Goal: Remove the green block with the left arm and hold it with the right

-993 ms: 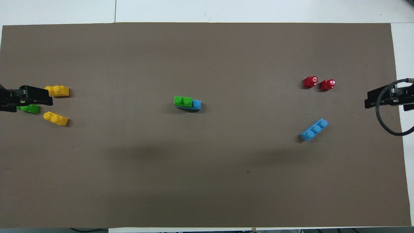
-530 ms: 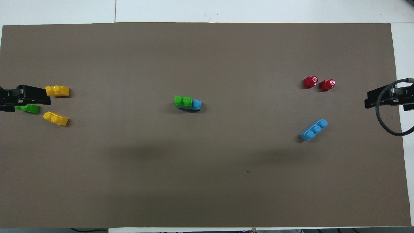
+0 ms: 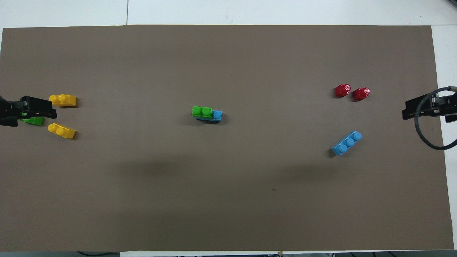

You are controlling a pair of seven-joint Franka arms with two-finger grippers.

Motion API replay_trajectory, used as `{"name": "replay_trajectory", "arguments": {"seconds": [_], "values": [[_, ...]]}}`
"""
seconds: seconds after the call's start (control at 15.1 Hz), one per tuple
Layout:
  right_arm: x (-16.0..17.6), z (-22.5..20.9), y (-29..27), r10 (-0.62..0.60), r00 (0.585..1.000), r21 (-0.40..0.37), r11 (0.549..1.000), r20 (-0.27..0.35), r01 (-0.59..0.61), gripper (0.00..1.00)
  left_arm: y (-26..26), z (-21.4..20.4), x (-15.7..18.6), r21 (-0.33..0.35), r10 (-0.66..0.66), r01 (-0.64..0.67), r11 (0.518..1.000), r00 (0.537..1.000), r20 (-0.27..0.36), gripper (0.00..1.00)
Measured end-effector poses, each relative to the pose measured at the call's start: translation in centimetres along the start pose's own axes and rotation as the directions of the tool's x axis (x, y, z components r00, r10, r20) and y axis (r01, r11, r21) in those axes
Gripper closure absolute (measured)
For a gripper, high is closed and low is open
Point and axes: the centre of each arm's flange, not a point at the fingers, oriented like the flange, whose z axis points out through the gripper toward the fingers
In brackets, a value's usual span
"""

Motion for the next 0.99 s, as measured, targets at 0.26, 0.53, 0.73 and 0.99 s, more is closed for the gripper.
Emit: {"name": "replay_trajectory", "arguments": {"seconds": [0.26,0.53,0.73,0.99], "values": [[0.1,0.3,-0.1,-0.001,1.000,-0.001,1.000,0.006,0.001,0.00,0.5,0.1,-0.1,0.000,-0.101,0.101,0.995,0.995,0.001,0.00],[0.7,1.3,-1.0,0.014,1.000,-0.004,1.000,0.026,-0.014,0.00,2.3,0.2,-0.4,0.001,-0.258,0.258,0.966,0.966,0.004,0.00],[1.2,2.8,-3.3,0.077,0.996,-0.014,0.997,0.051,-0.077,0.00,3.4,0.4,-0.7,0.004,-0.339,0.339,0.941,0.941,0.008,0.00],[1.6,4.5,-7.3,0.194,0.978,-0.028,0.981,0.080,-0.192,0.00,4.7,1.0,-1.1,0.005,-0.437,0.437,0.899,0.899,0.009,0.00]]}}
